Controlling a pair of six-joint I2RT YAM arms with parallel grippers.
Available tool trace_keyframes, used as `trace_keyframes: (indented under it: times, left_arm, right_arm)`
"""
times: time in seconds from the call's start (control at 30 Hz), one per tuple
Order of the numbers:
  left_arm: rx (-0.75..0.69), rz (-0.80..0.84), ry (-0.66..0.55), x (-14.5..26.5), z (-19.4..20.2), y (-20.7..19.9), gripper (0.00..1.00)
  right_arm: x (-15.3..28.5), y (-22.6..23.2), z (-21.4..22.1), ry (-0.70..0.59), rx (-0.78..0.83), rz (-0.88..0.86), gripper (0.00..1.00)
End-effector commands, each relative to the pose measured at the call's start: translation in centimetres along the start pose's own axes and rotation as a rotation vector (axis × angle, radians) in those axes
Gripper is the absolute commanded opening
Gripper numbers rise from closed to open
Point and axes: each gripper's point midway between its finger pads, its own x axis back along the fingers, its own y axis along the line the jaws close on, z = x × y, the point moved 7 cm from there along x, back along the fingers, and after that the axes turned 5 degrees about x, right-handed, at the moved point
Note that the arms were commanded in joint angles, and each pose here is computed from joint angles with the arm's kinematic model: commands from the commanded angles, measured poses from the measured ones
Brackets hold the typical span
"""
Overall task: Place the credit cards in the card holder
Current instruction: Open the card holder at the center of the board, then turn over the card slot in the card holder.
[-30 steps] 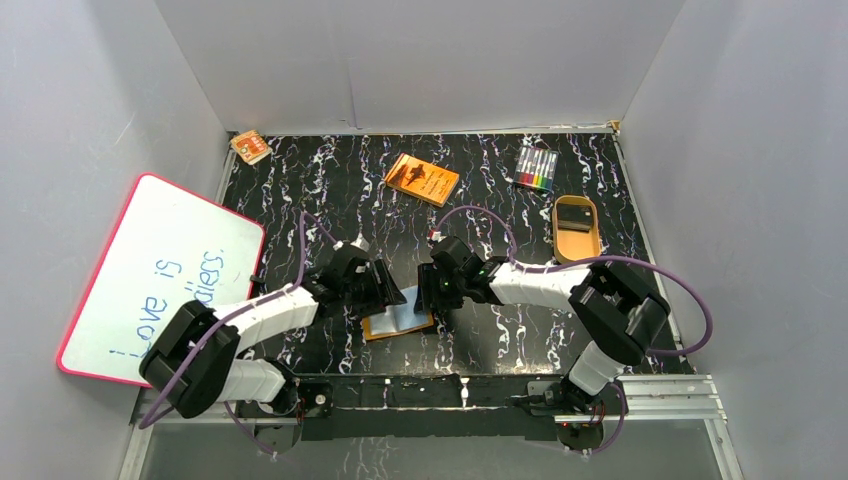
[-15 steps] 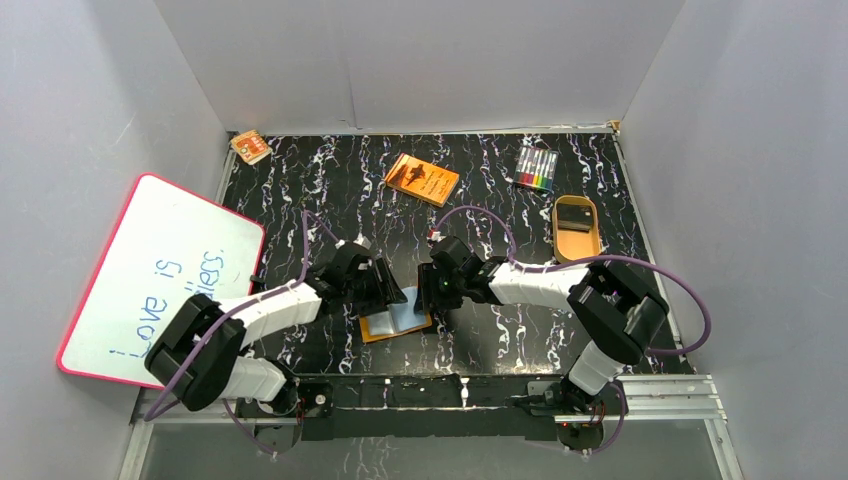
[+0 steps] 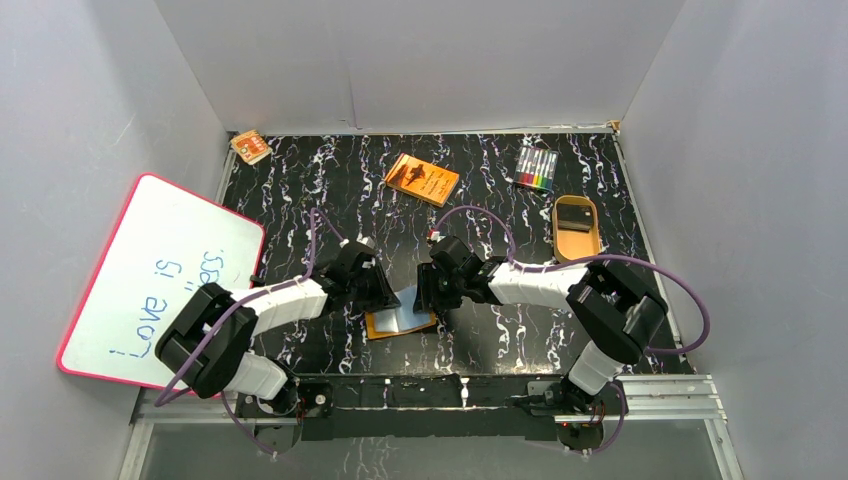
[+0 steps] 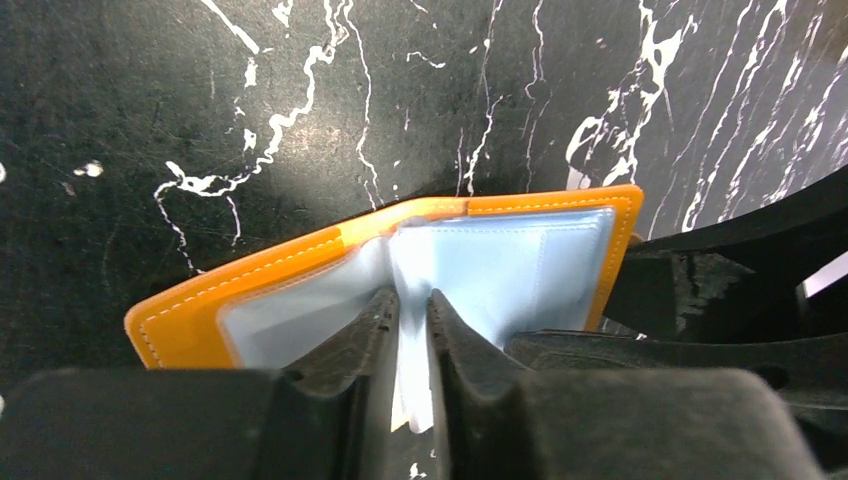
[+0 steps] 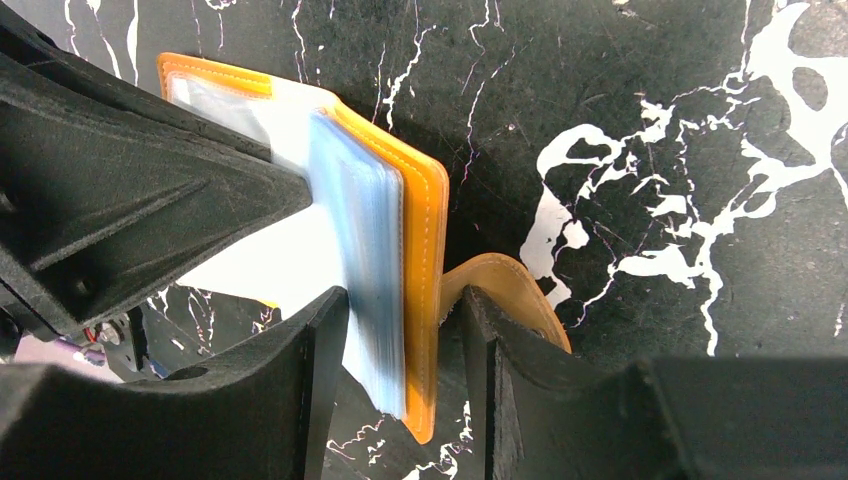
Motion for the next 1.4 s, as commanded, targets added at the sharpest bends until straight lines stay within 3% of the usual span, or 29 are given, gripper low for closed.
trace_keyframes:
  times: [0.0, 0.1, 0.43, 0.63, 0.8, 1.1, 1.37]
  left_arm:
    - [-0.015, -0.175, 0.075, -0.2, 2.0, 3.7, 0.08]
    - [-0.019, -0.185, 0.074, -0.3, 2.0, 3.9, 0.00]
    - [-0.037, -0.195, 0.069, -0.3, 1.9, 4.0, 0.00]
    - [-0.040, -0.189, 0.064, -0.3, 1.8, 3.9, 0.00]
    - [-0.038, -0.189, 0.062, -0.3, 1.8, 4.0, 0.00]
    - [-0.036, -0.186, 0.058, -0.1, 1.9, 4.0, 0.00]
    - [-0.032, -0.176, 0.057, -0.1, 1.8, 3.7, 0.00]
  right_arm:
    - [0.3, 0.2, -0.1, -0.002, 0.008, 0.010, 0.54]
    - [1.1, 0.2, -0.1, -0.015, 0.011, 0.015, 0.55]
    - [6.4, 1.5, -1.5, -0.122, 0.043, 0.002, 0.56]
    - [9.5, 4.4, -3.8, -0.218, 0.120, -0.137, 0.38]
    - [7.1, 5.3, -4.4, -0.160, 0.126, -0.188, 0.21]
    - [2.4, 1.8, -4.5, -0.100, 0.030, -0.088, 0.11]
    - [0.8, 0.6, -4.2, -0.064, 0.018, -0.074, 0.09]
